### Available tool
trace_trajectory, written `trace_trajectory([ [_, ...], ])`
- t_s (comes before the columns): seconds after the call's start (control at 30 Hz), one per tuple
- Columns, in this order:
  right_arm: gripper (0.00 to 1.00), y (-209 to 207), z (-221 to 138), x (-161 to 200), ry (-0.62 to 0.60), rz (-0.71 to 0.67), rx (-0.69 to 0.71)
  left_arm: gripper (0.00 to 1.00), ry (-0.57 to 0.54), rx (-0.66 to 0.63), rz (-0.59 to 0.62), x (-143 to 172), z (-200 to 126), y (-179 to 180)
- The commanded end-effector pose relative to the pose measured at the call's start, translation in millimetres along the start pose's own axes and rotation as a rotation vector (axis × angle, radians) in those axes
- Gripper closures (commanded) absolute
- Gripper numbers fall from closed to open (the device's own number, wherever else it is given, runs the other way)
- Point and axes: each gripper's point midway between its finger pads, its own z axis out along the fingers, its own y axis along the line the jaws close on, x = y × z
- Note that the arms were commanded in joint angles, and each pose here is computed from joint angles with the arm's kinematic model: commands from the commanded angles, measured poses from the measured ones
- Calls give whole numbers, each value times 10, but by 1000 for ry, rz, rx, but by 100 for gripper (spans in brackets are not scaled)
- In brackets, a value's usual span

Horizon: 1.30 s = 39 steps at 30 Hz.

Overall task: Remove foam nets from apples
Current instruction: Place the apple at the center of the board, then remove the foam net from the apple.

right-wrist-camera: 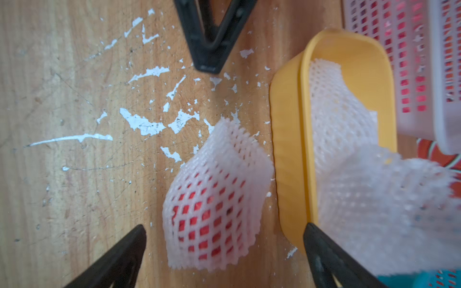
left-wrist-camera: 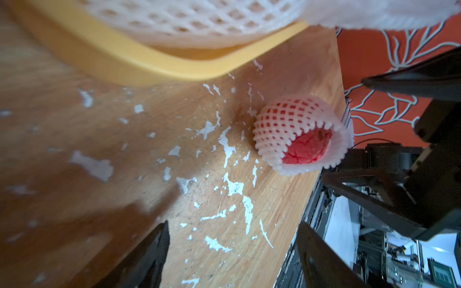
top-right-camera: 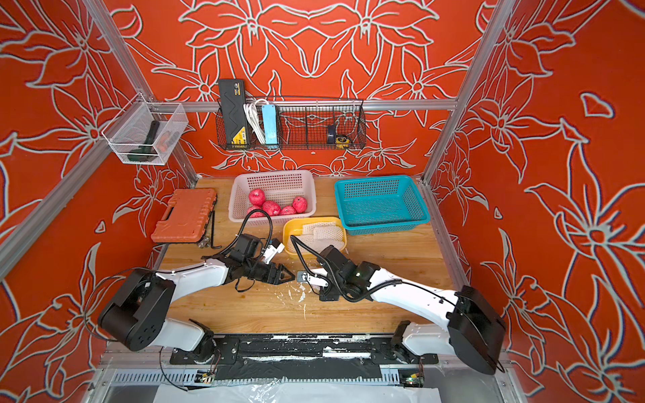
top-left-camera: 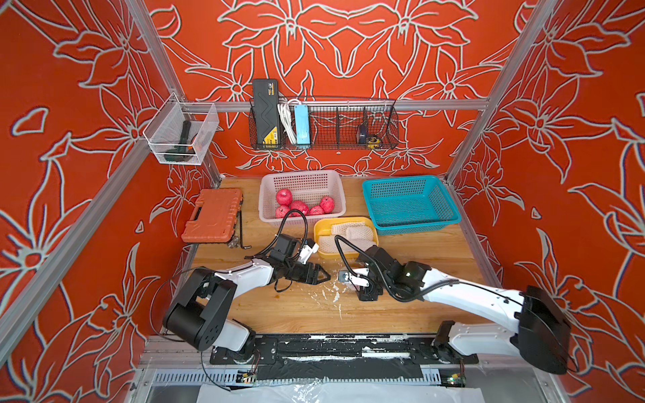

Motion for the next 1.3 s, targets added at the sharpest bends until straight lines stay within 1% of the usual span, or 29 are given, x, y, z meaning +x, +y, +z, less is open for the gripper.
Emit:
trace_trajectory([
  [0.0, 1, 35, -146, 61, -26, 55, 17, 20, 5, 49, 54, -130, 82, -146],
  [0.1, 1, 28, -229, 133, -41, 89, 53, 20, 3, 52, 50, -219, 131, -149],
  [0.23, 1, 30, -233, 215, -40, 121, 74, 20, -2, 61, 58, -312, 177, -196],
  [0.4, 1, -3, -187, 176, -62, 141, 73, 20, 43, 75, 59, -291, 316, -225],
  [0.57, 3, -29, -123, 132, -85, 172, 58, 23, 89, 78, 44, -246, 431, -189],
  [0.73, 3, 46, -84, 1, -148, 178, -5, 35, 105, 105, 36, -245, 466, -207],
  [0.8, 3, 87, -47, -14, -148, 178, -36, 41, 102, 121, 39, -257, 466, -240],
  [0.87, 3, 121, -12, -31, -146, 180, -64, 50, 104, 134, 42, -255, 466, -263],
  [0.97, 3, 118, 24, -63, -155, 184, -74, 63, 104, 156, 43, -263, 465, -303],
  [1.03, 3, 98, 42, -85, -165, 186, -70, 70, 105, 172, 47, -264, 464, -343],
  [1.17, 5, -3, 74, -82, -185, 236, -42, 81, 101, 192, 59, -260, 439, -414],
  [1.23, 6, -38, 62, -95, -206, 269, -41, 83, 94, 199, 64, -264, 414, -453],
  [1.27, 7, -41, 62, -89, -214, 281, -43, 88, 88, 203, 70, -272, 395, -473],
])
